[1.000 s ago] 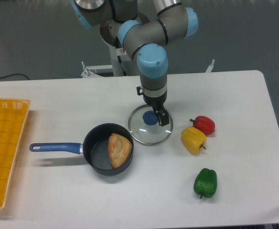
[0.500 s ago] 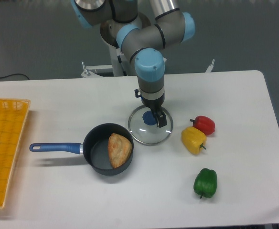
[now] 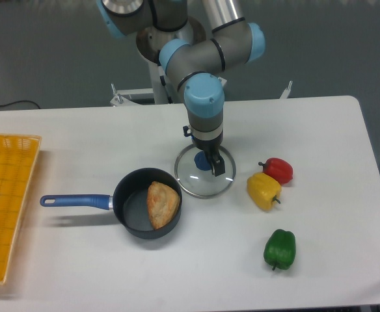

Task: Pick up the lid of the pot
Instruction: 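Close the gripper around the blue knob of the glass lid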

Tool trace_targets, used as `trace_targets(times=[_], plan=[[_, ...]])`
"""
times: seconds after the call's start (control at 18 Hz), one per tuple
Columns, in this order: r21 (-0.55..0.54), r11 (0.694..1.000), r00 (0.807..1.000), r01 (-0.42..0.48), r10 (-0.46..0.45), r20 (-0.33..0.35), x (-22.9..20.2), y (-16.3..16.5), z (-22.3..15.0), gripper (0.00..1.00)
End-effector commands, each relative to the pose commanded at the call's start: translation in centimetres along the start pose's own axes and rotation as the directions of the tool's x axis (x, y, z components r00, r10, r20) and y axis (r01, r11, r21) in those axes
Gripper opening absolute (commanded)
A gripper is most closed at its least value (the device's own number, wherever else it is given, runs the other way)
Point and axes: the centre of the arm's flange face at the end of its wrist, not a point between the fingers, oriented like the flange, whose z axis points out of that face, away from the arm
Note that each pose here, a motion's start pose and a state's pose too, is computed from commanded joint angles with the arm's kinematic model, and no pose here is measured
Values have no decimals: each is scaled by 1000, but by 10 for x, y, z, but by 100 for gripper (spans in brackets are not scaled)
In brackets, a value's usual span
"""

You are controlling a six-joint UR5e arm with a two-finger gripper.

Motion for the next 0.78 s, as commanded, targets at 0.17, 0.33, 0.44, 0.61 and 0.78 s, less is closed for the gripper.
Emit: trace_targets(times=[0.17,0.33,0.44,0.61,0.78], plan=[[1,1000,1000,1,-1,-8,-2,0,5,99],[1,1000,1000,1,0,-15,-2,0,8,99],[1,1000,1000,-6,6,-19,-3,-4,11,99],[3,1000,1000,-8,8,-22,-6,-5,16,99],[5,1000,1000,-11,11,-27,-8,-6,20,99]])
